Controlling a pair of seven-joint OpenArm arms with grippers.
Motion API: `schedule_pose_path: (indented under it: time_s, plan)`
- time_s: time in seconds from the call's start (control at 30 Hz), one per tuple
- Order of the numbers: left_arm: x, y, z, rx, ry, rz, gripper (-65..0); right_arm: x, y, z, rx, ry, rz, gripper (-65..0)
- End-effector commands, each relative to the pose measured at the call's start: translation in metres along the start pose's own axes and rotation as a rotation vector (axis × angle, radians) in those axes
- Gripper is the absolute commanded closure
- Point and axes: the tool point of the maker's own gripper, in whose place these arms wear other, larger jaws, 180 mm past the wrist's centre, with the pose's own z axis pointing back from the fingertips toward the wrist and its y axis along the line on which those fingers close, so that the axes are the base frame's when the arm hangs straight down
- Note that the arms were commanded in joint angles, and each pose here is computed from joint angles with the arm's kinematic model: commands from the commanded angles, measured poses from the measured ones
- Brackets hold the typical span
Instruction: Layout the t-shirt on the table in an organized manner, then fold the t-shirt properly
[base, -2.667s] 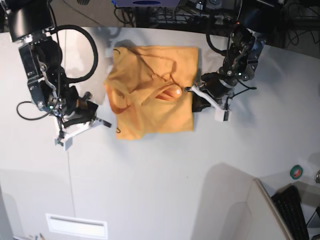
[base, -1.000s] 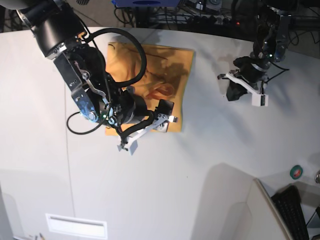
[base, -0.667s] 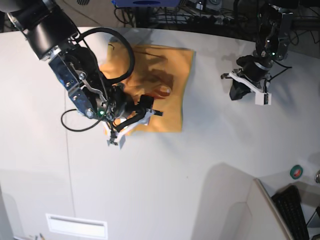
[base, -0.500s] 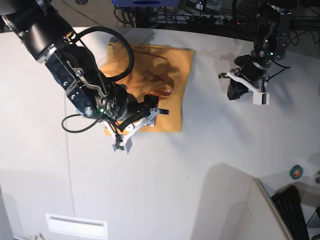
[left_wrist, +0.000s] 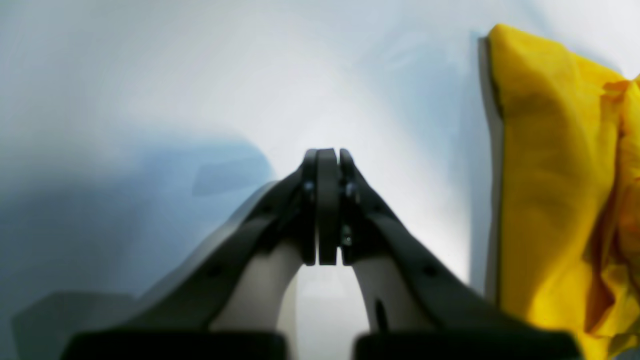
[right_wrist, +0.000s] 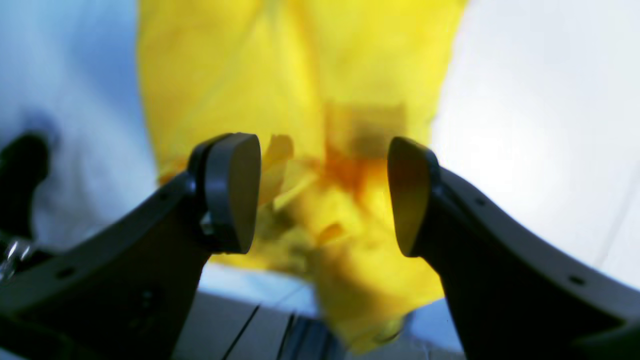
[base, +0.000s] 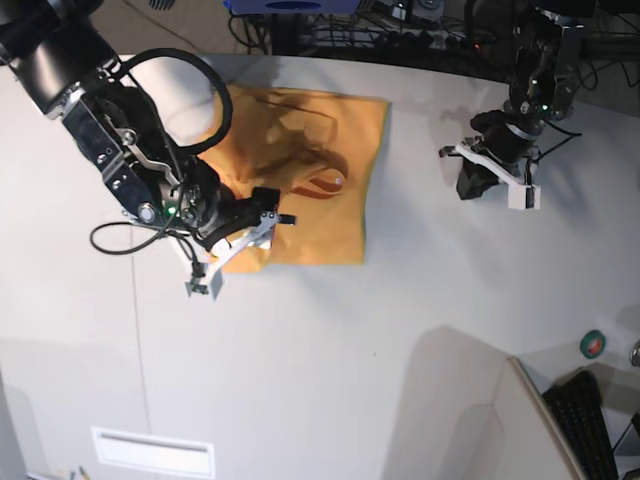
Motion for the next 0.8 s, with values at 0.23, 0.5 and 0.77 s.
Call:
schedule_pose_path:
  time_s: [0.23,0.5,0.77]
  plan:
    - [-0.005,0.016,0.0,0.03,0.003,0.023,0.0,0.012,-0.02,0.004,-0.034,-0.072,-0.01,0.0]
    - [-0.004,0.016,0.001,0.032,0.001,0.024,0.0,-0.012,-0.034,-0.007,-0.066,-0.026,-0.074,0.0]
    - [-0.003,0.016,0.0,0.031,-0.003,0.022,0.0,-0.036,-0.006,-0.004,-0.006,0.012,0.005,0.0]
